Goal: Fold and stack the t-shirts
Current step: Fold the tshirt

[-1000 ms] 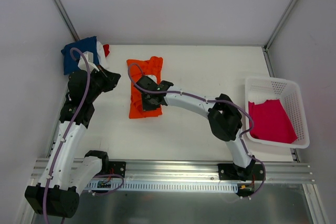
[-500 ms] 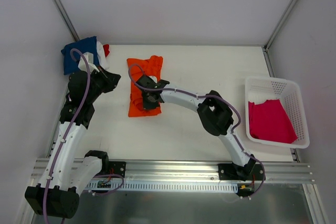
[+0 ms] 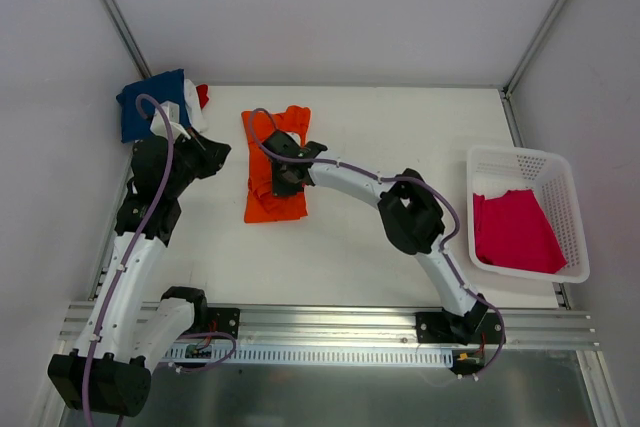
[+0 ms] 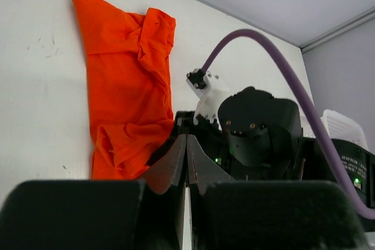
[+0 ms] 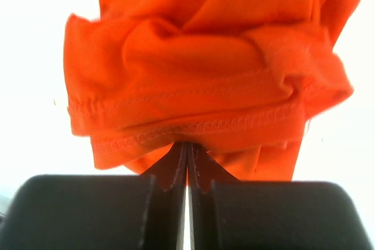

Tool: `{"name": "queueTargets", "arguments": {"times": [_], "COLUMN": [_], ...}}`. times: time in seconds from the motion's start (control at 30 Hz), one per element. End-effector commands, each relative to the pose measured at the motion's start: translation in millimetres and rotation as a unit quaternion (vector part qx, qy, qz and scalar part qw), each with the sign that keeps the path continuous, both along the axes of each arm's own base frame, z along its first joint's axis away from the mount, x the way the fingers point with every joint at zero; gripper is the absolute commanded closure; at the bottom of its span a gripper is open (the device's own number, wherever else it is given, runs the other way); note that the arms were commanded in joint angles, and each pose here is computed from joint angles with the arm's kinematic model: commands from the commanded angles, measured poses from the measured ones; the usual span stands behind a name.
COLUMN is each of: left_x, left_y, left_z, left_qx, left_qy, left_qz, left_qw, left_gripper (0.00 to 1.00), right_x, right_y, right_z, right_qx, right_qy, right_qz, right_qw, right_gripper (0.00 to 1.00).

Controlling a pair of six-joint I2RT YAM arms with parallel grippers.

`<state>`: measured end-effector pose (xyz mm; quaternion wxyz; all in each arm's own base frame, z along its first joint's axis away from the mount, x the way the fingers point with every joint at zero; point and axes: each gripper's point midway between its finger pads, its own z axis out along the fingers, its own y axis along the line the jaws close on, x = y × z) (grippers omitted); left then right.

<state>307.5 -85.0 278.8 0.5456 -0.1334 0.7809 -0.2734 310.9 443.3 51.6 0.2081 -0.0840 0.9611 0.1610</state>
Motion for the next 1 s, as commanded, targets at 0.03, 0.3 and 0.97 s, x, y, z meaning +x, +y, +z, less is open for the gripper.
{"name": "queueTargets", "arguments": {"times": [0.03, 0.3, 0.97], "left_x": [-2, -3, 2], "left_y": [2, 1, -5], "left_z": [3, 0, -21], "left_qx": [-0.003, -0.004, -0.019], "left_qy": [-0.011, -0.008, 0.021], "left_qz": [0.003, 0.000, -0.009], "left_qw": [1.000, 1.000, 1.000], "left_gripper": [1.00, 1.00, 1.00], "right_x": [35, 76, 177], "right_y": [3, 11, 28], "right_z": [14, 20, 103], "right_qx": [0.013, 0.026, 0.033], "right_qy": [-0.032, -0.065, -0.316], "right_qz": [-0.006, -0.015, 0.009], "right_qw": [0.999, 0.997, 0.948], "right_gripper": [0.99, 0.99, 0.00]}}
